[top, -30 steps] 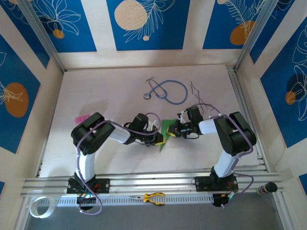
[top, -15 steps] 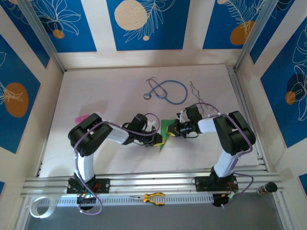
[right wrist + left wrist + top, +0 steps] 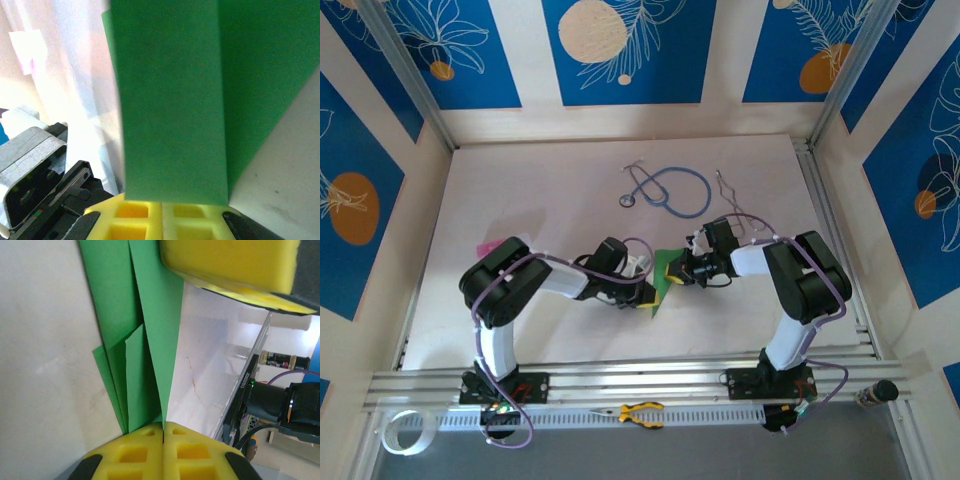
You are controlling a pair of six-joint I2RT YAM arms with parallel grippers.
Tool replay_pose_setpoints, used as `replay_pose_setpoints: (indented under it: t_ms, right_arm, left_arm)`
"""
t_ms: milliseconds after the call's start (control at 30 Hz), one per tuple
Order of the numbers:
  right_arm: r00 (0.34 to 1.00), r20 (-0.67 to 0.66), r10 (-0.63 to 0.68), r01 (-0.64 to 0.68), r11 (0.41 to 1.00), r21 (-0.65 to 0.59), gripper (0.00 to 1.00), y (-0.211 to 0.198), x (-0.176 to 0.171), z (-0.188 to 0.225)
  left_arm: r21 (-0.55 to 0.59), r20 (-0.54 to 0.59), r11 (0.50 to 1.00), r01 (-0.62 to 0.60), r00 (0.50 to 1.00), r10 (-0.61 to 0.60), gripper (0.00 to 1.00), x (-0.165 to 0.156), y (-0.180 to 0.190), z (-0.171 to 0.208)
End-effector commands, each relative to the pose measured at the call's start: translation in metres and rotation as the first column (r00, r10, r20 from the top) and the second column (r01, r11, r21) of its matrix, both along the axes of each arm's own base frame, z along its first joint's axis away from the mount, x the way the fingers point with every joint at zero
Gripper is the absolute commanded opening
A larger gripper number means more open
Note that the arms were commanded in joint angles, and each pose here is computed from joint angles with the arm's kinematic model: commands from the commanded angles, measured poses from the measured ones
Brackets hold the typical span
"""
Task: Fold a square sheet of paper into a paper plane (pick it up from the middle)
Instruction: Fold the wing for the fifth time at the center of the table.
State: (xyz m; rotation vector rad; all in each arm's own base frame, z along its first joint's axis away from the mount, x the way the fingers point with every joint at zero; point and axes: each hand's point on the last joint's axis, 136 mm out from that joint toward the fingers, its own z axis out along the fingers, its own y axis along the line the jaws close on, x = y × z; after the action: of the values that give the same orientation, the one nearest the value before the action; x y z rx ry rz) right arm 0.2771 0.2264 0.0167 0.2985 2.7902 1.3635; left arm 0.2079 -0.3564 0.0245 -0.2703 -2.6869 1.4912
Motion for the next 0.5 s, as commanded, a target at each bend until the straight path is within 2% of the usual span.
replay_pose_setpoints:
  t_ms: [0, 200, 367, 467]
  right_arm:
    - [0.997, -0.079, -0.006, 0.0, 0.997, -0.082, 0.07, -0.0067, -0.0135, -0.0244]
    - [0.998, -0.069, -0.002, -0.004, 0.997, -0.075, 0.07, -0.0051, -0.0125, -0.0215]
    - [0.998, -0.068, 0.0, -0.005, 0.997, -0.076, 0.07, -0.0049, -0.0122, -0.0217]
    - [0.998, -0.068, -0.001, -0.004, 0.997, -0.077, 0.07, -0.0054, -0.0123, -0.022]
  left_arm:
    - [0.092, -0.075, 0.995, 0.047, 0.996, -0.04, 0.15, -0.0215, 0.0205, -0.0113]
    - [0.112, -0.076, 0.991, 0.072, 0.995, -0.063, 0.15, -0.0274, 0.0247, -0.0104]
    - [0.115, -0.075, 0.989, 0.089, 0.994, -0.081, 0.08, -0.0287, 0.0237, -0.0099]
    - [0.138, -0.073, 0.986, 0.092, 0.994, -0.082, 0.06, -0.0298, 0.0266, -0.0124]
